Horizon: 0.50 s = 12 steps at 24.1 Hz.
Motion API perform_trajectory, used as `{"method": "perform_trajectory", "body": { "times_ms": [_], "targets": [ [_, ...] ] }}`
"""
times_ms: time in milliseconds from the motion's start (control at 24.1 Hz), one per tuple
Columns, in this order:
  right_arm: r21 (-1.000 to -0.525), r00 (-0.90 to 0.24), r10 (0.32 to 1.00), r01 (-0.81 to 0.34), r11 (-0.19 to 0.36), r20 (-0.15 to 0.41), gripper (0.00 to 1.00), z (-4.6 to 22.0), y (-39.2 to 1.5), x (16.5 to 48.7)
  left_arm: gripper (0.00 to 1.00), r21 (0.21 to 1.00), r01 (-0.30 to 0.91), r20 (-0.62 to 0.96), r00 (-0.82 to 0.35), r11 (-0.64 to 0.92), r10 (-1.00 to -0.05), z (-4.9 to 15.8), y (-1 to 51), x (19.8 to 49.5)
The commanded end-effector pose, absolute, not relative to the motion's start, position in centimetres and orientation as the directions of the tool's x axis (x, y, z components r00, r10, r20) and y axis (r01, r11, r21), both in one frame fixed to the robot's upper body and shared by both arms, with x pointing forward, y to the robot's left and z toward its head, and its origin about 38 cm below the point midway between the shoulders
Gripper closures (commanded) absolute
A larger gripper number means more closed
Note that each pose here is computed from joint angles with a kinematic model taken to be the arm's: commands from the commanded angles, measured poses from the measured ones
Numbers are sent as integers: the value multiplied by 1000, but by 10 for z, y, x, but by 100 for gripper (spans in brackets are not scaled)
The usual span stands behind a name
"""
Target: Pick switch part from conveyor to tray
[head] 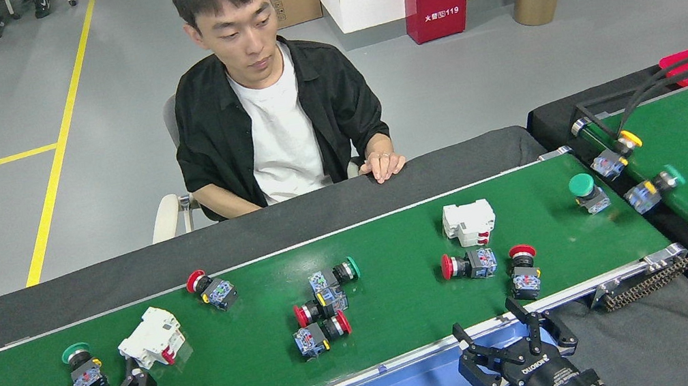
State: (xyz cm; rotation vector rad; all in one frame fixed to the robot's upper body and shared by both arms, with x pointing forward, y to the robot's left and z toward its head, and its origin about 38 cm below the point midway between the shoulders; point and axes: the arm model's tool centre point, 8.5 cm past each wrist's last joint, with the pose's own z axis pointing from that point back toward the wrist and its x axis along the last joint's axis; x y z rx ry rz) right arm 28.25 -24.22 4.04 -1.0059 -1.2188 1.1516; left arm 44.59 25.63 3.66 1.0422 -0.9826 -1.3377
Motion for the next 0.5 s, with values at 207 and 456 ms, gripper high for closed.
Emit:
{"method": "perform_trajectory", "body": {
  "times_ms": [207, 456],
  "targets": [
    [-983, 76, 984, -82, 166, 160, 0, 55, -204, 312, 95, 982, 185, -54, 22, -49, -998, 53, 263, 455],
    [-983, 93, 987, -112, 144, 134, 0, 44, -202, 330, 96, 982, 176, -69, 9, -66, -998, 53, 264, 444]
  ]
}}
